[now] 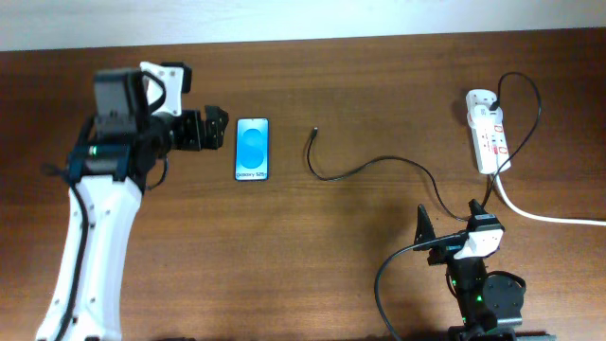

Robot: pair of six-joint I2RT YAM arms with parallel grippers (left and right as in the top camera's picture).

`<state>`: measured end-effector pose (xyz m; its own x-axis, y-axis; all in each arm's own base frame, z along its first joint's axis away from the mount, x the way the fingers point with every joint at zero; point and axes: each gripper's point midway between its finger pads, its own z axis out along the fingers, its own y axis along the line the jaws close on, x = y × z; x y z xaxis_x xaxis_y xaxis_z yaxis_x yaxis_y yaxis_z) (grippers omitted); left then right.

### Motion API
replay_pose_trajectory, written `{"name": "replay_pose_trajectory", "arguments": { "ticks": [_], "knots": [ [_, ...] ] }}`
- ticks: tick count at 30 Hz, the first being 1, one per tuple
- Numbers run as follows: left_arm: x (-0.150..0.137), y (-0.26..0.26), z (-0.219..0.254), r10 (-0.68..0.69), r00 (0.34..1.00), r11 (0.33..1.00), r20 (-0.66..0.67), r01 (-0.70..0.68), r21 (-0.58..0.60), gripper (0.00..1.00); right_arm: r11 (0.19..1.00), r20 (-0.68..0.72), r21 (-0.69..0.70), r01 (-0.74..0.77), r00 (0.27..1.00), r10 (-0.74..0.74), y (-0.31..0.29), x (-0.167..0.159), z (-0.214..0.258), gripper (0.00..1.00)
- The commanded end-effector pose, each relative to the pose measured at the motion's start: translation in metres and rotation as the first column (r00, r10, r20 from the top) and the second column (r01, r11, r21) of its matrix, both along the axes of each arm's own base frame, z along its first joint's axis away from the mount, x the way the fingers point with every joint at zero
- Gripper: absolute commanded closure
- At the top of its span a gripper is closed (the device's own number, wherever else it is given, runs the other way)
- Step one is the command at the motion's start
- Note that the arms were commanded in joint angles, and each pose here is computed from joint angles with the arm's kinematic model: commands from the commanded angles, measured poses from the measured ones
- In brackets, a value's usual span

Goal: Plug charger to phone and switch on socket
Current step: 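Move the left gripper forward over the blue phone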

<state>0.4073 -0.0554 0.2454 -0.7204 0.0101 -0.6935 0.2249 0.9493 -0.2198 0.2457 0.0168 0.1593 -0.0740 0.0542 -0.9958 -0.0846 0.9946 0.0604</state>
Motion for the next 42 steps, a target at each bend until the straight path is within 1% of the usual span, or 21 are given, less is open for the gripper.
{"name": "replay_pose_trajectory", "arguments": {
  "ticks": [1,5,8,12,13,16,19,21,23,28,30,33,36,39,42],
  "knots": [
    [0.026,-0.012,0.014,0.020,1.000,0.998,-0.020,-0.019,0.061,0.01,1.000,-0.006,0.004,-0.012,1.000,0.012,0.003,0.000,-0.003,0.02],
    [0.049,-0.026,0.012,0.043,0.992,0.982,-0.118,-0.020,0.187,0.01,1.000,-0.006,0.004,-0.012,1.000,0.012,0.003,0.000,-0.003,0.02],
    [0.059,-0.033,0.000,0.034,0.981,0.979,-0.193,0.006,0.203,0.01,1.000,-0.006,0.004,-0.012,1.000,0.012,0.003,0.000,-0.003,0.02],
    [0.061,-0.035,-0.046,0.036,0.945,0.974,-0.325,0.039,0.222,0.01,1.000,-0.006,0.004,-0.012,1.000,0.012,0.003,0.000,-0.003,0.02],
    [0.062,-0.037,-0.052,0.031,0.940,0.975,-0.340,0.047,0.219,0.01,1.000,-0.006,0.004,-0.012,1.000,0.012,0.003,0.000,-0.003,0.02],
    [0.062,-0.058,-0.071,-0.045,0.917,0.988,-0.396,0.100,0.119,0.01,1.000,-0.006,0.004,-0.012,1.000,0.012,0.003,0.000,-0.003,0.02],
    [0.067,-0.066,-0.087,-0.072,0.906,0.990,-0.416,0.115,0.080,0.01,1.000,-0.006,0.004,-0.012,1.000,0.012,0.003,0.000,-0.003,0.01],
    [0.070,-0.062,-0.111,-0.002,0.882,0.994,-0.471,0.051,0.092,0.01,1.000,-0.006,0.004,-0.012,1.000,0.012,0.003,0.000,-0.003,0.02],
    [0.071,-0.061,-0.134,0.027,0.856,0.994,-0.516,0.030,0.102,0.01,1.000,-0.006,0.004,-0.012,1.000,0.012,0.003,0.000,-0.003,0.02],
    [0.065,-0.060,-0.172,0.060,0.815,0.983,-0.576,0.053,0.177,0.01,1.000,-0.006,0.004,-0.012,1.000,0.012,0.003,0.000,-0.003,0.02],
    [0.061,-0.065,-0.183,0.054,0.802,0.980,-0.594,0.073,0.187,0.01,1.000,-0.006,0.004,-0.012,1.000,0.012,0.003,0.000,-0.003,0.02],
    [0.059,-0.060,-0.198,0.086,0.788,0.967,-0.609,0.080,0.240,0.01,1.000,-0.006,0.004,-0.012,1.000,0.012,0.003,0.000,-0.003,0.01],
    [0.060,-0.066,-0.205,0.081,0.791,0.963,-0.607,0.095,0.251,0.01,1.000,-0.006,0.004,-0.012,1.000,0.012,0.003,0.000,-0.003,0.02],
    [0.061,-0.062,-0.212,0.095,0.785,0.959,-0.612,0.092,0.268,0.01,1.000,-0.006,0.004,-0.012,1.000,0.012,0.003,0.000,-0.003,0.02],
    [0.060,-0.061,-0.232,0.102,0.767,0.956,-0.633,0.100,0.274,0.01,1.000,-0.006,0.004,-0.012,1.000,0.012,0.003,0.000,-0.003,0.02]
  ]
}}
